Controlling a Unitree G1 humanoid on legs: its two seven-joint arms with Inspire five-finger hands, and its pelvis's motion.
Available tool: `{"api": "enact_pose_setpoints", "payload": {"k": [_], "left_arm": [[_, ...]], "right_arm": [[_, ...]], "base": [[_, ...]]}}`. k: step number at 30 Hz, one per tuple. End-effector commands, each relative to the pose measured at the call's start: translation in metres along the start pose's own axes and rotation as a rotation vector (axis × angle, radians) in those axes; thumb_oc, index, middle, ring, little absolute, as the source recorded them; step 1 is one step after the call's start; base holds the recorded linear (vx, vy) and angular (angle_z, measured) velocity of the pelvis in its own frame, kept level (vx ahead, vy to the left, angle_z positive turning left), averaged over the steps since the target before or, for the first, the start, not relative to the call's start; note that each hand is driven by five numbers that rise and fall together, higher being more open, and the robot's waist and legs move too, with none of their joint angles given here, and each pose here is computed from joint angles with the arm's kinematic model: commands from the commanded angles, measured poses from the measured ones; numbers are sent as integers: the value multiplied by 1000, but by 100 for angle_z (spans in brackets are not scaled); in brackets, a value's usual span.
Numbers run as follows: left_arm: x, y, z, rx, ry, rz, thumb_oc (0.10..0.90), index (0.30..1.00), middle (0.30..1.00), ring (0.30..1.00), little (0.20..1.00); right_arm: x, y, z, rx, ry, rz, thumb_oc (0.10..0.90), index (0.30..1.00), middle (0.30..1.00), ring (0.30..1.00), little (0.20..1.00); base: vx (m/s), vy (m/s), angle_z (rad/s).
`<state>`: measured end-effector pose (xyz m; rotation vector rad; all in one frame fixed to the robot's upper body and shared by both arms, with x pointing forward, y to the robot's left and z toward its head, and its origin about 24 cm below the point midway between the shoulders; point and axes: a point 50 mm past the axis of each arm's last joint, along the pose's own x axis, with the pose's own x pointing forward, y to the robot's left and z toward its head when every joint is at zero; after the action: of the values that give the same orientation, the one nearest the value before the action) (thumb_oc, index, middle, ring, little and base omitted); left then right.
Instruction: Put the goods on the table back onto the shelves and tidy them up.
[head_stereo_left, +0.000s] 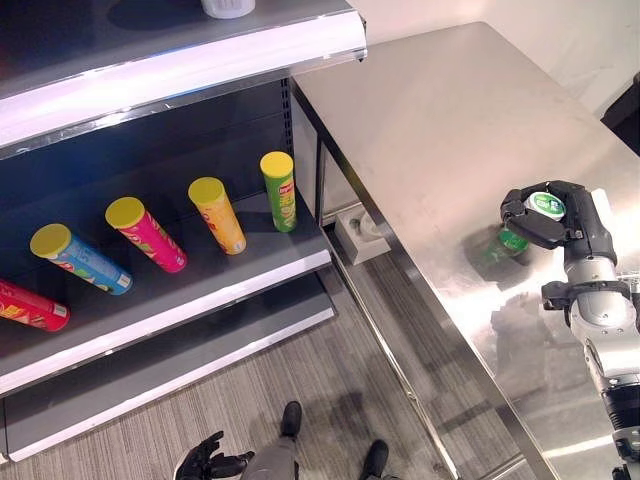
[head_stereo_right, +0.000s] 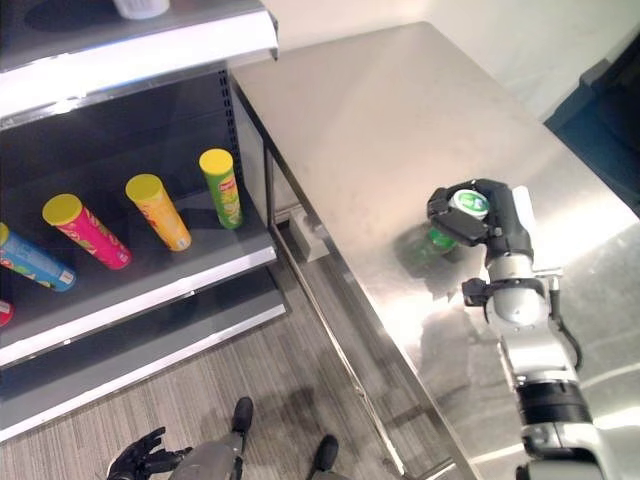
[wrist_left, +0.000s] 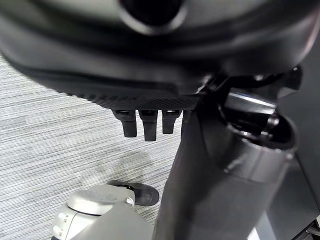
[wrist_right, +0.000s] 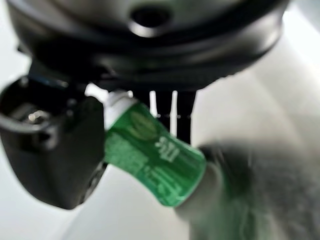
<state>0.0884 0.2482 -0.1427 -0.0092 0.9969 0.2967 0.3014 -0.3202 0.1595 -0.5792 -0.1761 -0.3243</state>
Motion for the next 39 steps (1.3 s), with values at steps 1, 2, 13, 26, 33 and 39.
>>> {"api": "enact_pose_setpoints", "payload": {"k": [1,2,13,26,33,39], "left_arm": [[-1,9,2,72,-22,9,800,900,900,900,900],[-1,10,2,71,-22,12,800,900,900,900,900],[-2,18,5,67,-29,30,800,900,900,900,900],[0,27,11,2,-40,71,800,900,900,900,900],[0,24,7,-35,-25,67,800,900,900,900,900],[-1,26,6,-21,-21,68,800,900,900,900,900]], "right_arm": [[11,-22,45,-66,-203,-48,400,300,300,300,300],[10,-23,45,-74,-206,-52,400,300,300,300,300],[1,-36,87,-80,-406,-110,400,300,300,300,300],[-20,-42,184,20,-857,-159,400,300,300,300,300],[-27,-53,224,119,-1028,-153,400,300,300,300,300],[-25,-52,235,108,-1050,-124,400,300,300,300,300]], "base": [[0,0,0],[0,0,0],[-7,-9,0],[-53,-124,11],[-104,-238,62],[-159,-38,64]]}}
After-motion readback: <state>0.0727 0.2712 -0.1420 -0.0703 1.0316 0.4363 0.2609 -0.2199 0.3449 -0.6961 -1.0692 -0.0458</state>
